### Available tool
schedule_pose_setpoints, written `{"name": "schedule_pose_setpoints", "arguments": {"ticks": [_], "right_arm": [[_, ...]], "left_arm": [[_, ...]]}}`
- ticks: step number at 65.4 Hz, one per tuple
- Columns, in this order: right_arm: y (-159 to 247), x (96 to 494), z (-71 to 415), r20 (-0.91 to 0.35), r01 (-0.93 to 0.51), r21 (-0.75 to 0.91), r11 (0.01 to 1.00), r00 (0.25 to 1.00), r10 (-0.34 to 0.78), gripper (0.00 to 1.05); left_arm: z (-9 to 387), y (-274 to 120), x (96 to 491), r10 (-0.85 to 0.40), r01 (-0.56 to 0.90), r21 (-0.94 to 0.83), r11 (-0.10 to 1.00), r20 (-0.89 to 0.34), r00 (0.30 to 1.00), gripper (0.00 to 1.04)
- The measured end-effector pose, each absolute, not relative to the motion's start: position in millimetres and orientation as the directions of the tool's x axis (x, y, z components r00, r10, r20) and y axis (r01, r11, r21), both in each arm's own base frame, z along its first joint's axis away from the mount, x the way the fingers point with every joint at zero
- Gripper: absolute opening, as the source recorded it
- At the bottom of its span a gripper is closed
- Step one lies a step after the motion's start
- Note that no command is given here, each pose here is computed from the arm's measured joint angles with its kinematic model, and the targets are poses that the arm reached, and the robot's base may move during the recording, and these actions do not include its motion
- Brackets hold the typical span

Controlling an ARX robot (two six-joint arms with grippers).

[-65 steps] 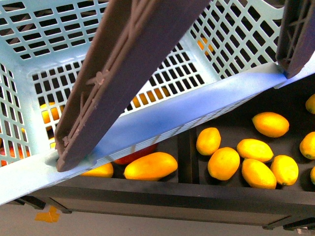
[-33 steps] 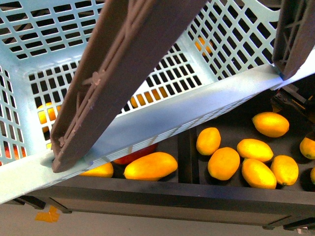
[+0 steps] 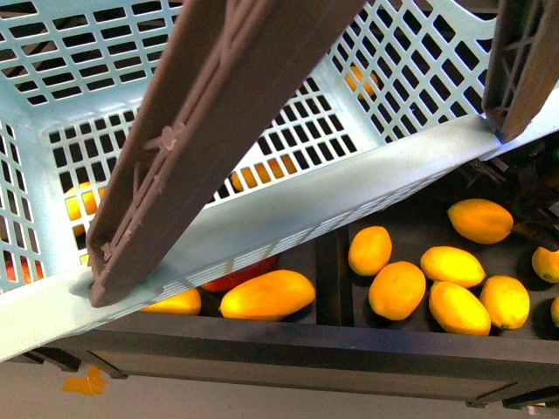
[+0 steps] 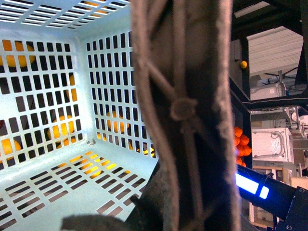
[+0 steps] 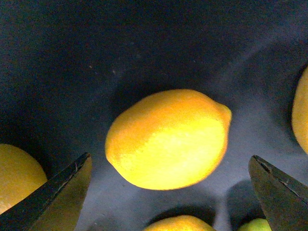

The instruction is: Pick lemon and mango into basket

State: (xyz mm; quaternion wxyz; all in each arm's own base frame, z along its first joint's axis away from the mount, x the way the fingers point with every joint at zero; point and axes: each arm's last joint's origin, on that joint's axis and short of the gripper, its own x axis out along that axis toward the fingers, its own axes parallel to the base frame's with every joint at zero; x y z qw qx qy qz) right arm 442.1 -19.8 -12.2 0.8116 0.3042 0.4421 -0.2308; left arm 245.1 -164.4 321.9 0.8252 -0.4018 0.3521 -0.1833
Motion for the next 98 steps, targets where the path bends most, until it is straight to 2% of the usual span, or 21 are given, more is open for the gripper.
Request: {"name": "schedule_pose_setpoints", "arguments": {"ticks": [52, 64, 83, 98], "right_arm": [[-11, 462, -33, -0.881, 0.669, 0.272, 0.691, 0.462, -0.101, 0.96], [-9, 462, -35, -0.884, 0.672, 0.27, 0.689, 0.456, -0.098, 0.81], [-13, 453, -36, -0.883, 0.677, 0.278, 0.682, 0.46, -0.096, 0.8], [-23, 429, -25, -0.876, 0.663, 0.296, 0.688, 0.476, -0.081, 0.8]], "left_arm": [[322, -164, 245, -0.585, 0.019, -0.792, 0.61, -0.434, 0.685, 0.04], [322, -164, 245, -0.585, 0.019, -0.792, 0.61, -0.434, 0.685, 0.04], [322, -164, 245, -0.585, 0.02, -0.792, 0.61, -0.434, 0.685, 0.04], [322, -164, 245, -0.585, 0.02, -0.792, 0.61, -0.434, 0.685, 0.04]]}}
